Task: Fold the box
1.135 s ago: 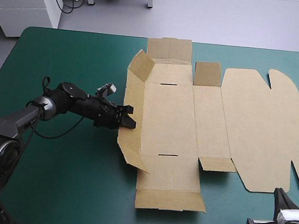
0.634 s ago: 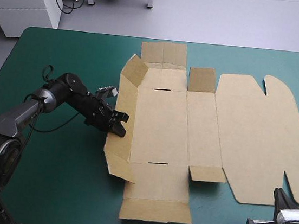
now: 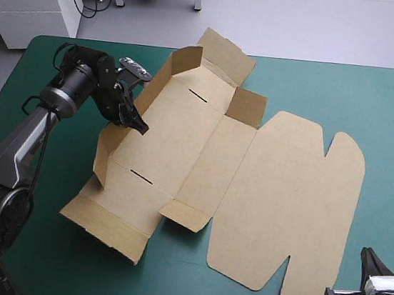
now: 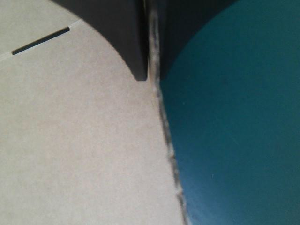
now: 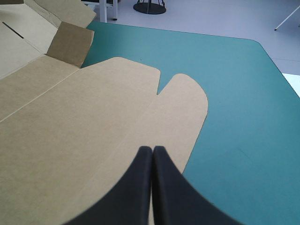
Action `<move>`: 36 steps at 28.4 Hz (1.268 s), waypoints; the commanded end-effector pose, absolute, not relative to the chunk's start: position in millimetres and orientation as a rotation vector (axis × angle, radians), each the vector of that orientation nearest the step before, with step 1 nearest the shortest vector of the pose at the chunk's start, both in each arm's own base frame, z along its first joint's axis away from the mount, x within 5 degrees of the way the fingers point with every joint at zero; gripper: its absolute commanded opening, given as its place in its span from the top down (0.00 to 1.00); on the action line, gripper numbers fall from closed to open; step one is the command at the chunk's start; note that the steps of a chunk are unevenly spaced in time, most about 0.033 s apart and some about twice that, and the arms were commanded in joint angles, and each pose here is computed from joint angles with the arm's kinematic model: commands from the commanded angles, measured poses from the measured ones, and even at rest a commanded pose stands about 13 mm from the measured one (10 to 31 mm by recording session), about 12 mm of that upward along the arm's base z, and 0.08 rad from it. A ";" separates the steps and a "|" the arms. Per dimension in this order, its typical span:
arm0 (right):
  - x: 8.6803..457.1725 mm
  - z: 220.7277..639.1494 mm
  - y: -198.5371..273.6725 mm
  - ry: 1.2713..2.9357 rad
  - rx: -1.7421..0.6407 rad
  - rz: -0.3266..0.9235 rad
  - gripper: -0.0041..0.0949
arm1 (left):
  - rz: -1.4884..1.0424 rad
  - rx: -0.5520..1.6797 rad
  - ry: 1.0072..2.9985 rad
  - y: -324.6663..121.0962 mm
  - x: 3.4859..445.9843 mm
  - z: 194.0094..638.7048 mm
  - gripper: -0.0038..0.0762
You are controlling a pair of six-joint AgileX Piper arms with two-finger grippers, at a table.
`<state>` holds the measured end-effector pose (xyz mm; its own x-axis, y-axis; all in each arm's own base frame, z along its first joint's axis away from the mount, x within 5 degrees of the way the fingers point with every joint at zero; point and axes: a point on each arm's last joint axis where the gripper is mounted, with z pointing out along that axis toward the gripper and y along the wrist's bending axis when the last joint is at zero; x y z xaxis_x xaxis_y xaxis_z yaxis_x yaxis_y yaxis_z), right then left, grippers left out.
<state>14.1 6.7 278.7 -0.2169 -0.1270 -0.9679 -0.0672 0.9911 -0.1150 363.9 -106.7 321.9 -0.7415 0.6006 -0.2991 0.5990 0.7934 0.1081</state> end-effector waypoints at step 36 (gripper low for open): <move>8.7 293.0 6.5 1.669 -0.131 -0.073 0.98 | 0.982 1.463 1.414 -280.4 277.8 403.0 0.96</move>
<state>14.1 6.7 278.7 -0.2169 -0.1270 -0.9679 -0.0672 0.9911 -0.1150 290.0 -283.3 367.0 0.0173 0.9994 0.0314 0.4389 -0.0358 0.8978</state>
